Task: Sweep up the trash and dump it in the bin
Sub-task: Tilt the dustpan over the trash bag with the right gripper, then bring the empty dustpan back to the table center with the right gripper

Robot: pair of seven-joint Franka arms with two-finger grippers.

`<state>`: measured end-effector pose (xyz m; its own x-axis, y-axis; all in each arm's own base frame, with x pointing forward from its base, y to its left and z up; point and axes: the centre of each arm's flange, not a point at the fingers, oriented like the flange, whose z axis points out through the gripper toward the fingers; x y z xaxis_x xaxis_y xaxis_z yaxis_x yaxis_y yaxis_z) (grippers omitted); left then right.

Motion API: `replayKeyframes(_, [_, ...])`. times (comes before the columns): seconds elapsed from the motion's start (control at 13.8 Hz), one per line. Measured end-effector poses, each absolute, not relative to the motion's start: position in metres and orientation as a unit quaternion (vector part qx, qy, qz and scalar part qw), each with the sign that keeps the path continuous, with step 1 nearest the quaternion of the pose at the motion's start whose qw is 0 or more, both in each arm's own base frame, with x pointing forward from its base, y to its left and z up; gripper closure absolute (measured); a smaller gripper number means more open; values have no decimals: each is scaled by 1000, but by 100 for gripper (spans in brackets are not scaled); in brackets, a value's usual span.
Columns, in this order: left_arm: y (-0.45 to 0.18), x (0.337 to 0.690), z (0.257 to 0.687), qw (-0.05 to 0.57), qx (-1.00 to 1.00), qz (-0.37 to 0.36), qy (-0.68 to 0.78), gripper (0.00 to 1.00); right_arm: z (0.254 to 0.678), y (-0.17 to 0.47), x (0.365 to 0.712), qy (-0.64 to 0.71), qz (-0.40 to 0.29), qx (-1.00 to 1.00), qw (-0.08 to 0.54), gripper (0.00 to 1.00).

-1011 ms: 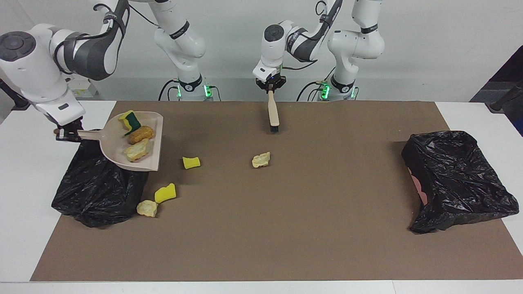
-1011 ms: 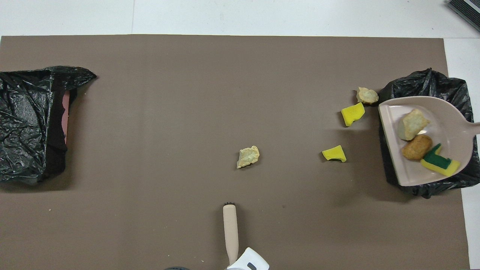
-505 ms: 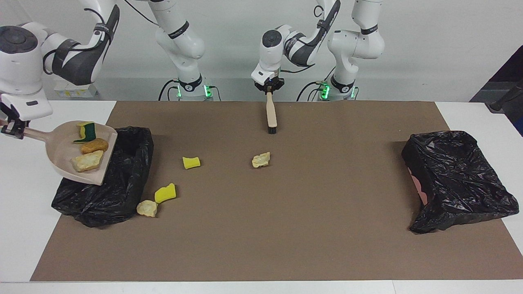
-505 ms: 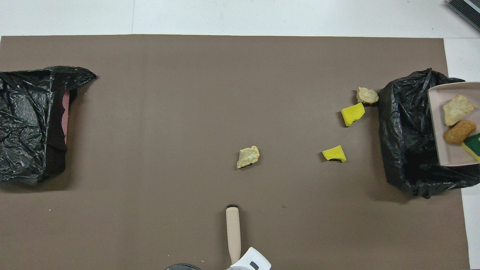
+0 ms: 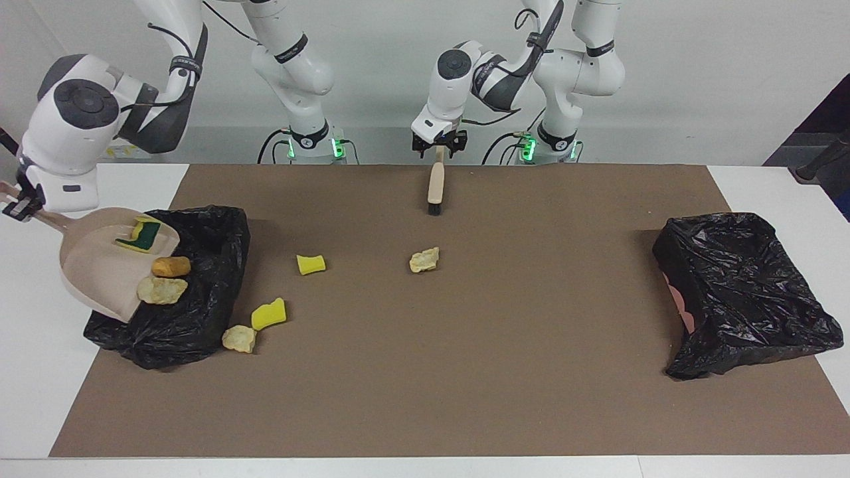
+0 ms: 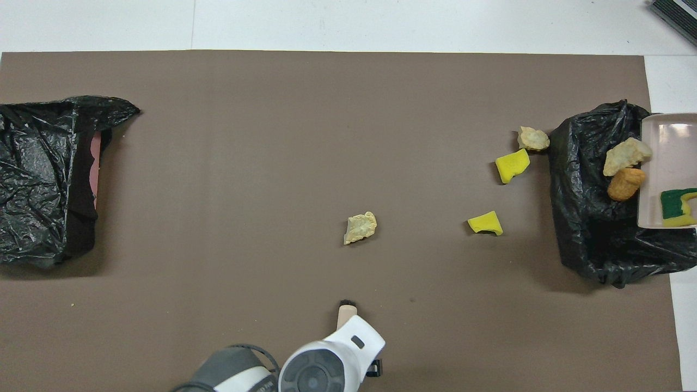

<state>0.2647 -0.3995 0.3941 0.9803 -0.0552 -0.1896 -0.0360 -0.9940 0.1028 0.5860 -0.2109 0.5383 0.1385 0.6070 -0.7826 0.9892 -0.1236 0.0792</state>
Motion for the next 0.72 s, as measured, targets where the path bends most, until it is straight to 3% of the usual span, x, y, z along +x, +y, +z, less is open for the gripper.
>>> replayKeyframes(0.43, [-266,431,471,29,995,15,-93,0,562,-178,597,581,-375,600,401,68])
replayKeyframes(0.72, [-184,496,516,13,993,38,-114,0,587,-166,597,592,-381,576,415,68])
